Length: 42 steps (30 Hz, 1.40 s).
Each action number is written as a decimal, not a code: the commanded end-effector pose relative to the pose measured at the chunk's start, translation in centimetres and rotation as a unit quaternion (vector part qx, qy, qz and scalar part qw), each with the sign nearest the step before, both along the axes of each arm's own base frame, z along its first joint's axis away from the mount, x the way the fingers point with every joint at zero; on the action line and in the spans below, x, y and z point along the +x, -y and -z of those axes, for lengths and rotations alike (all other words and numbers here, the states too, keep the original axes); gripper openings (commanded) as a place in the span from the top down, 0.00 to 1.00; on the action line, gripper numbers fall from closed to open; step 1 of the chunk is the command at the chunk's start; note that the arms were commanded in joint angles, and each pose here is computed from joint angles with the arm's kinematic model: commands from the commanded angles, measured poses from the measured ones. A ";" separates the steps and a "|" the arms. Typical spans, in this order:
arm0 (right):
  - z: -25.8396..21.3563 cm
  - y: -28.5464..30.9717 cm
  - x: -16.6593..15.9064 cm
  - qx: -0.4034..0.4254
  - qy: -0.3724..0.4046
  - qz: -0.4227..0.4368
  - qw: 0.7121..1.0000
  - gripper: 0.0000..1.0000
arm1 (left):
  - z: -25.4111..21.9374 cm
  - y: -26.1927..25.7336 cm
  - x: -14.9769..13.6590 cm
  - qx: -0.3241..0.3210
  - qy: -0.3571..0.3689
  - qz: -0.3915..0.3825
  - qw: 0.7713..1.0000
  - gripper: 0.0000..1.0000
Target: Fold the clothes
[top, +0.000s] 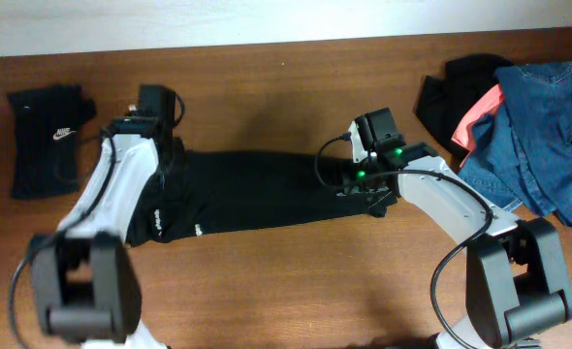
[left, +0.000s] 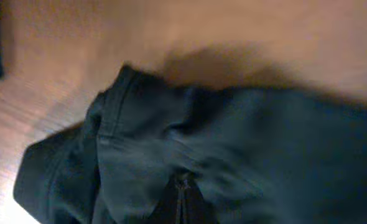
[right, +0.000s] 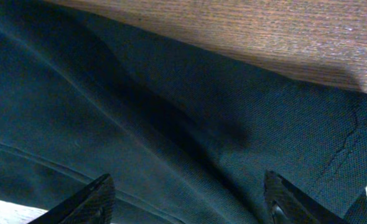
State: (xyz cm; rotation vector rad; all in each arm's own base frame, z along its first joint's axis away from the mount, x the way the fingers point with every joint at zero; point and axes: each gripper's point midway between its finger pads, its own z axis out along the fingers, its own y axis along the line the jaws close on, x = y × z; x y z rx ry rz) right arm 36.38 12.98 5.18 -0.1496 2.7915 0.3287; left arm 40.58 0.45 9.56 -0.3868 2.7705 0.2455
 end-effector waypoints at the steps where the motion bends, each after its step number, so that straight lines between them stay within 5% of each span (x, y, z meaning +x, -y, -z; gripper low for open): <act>1: 0.4 0.1 -0.1 -0.008 -0.001 -0.003 1.000 0.29 | -4.5 3.5 0.4 -0.066 0.056 0.029 0.996 0.97; 15: 0.9 0.1 -0.2 -0.010 -0.008 -0.003 1.000 0.28 | 4.9 7.2 -4.5 -0.090 -0.080 0.051 0.991 0.96; 22: 1.3 0.1 -0.2 -0.011 -0.011 -0.003 1.000 0.28 | 8.0 7.4 -4.2 -0.091 -0.092 0.051 0.990 0.91; 26: 1.4 0.1 -0.1 -0.011 -0.012 -0.003 1.000 0.27 | 7.9 7.6 -3.2 -0.096 -0.073 0.053 0.991 0.81; 28: 1.5 0.1 -0.2 -0.011 -0.015 -0.003 1.000 0.21 | 7.4 7.8 -3.1 -0.101 -0.071 0.055 0.991 0.99; 35: 1.7 0.4 -1.1 -0.018 -0.031 -0.024 0.999 0.04 | -3.4 5.9 -1.0 -0.094 0.037 0.040 0.994 1.00; 37: 1.9 0.5 -1.7 -0.018 -0.044 -0.025 0.999 0.00 | -7.0 4.9 -1.1 -0.101 0.085 0.031 0.991 0.88; 42: 2.5 1.1 -4.2 -0.031 -0.097 -0.026 0.995 0.01 | -11.2 1.1 -4.0 -0.094 0.116 -0.012 0.989 0.28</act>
